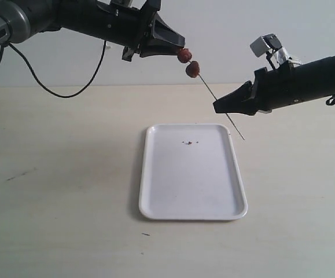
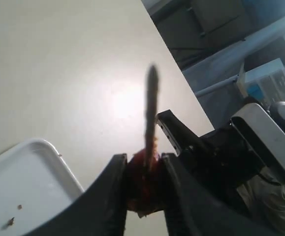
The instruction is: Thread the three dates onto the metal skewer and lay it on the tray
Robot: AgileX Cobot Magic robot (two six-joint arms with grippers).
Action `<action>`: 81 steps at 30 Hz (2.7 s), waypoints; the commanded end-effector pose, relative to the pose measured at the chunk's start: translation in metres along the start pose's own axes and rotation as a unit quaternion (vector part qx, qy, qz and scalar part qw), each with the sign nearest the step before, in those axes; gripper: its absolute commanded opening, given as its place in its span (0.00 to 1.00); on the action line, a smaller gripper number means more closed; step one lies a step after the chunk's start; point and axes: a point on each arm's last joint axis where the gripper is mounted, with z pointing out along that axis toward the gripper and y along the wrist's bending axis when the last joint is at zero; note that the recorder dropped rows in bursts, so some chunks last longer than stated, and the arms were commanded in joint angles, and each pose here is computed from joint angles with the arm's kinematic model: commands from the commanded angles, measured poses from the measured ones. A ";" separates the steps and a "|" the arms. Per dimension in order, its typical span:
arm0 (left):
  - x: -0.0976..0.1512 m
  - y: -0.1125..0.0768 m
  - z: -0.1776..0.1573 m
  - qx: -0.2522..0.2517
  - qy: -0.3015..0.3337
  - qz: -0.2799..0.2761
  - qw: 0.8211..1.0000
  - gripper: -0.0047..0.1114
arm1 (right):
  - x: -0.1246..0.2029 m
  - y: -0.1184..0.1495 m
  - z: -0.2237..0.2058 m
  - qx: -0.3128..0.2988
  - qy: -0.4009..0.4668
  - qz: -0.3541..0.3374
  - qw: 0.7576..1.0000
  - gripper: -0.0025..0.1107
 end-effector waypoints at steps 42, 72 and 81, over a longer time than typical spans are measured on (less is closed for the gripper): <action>-0.016 -0.003 -0.064 -0.072 -0.021 0.079 0.994 0.04 | 0.003 0.007 0.001 -0.025 0.032 0.159 0.986 0.02; 0.162 -0.106 -0.181 -0.252 -0.245 0.321 0.880 0.04 | 0.070 0.137 0.079 0.307 0.049 0.331 0.891 0.02; 0.163 -0.110 -0.179 -0.225 -0.243 0.329 0.884 0.04 | 0.071 0.135 0.080 0.316 0.045 0.343 0.884 0.02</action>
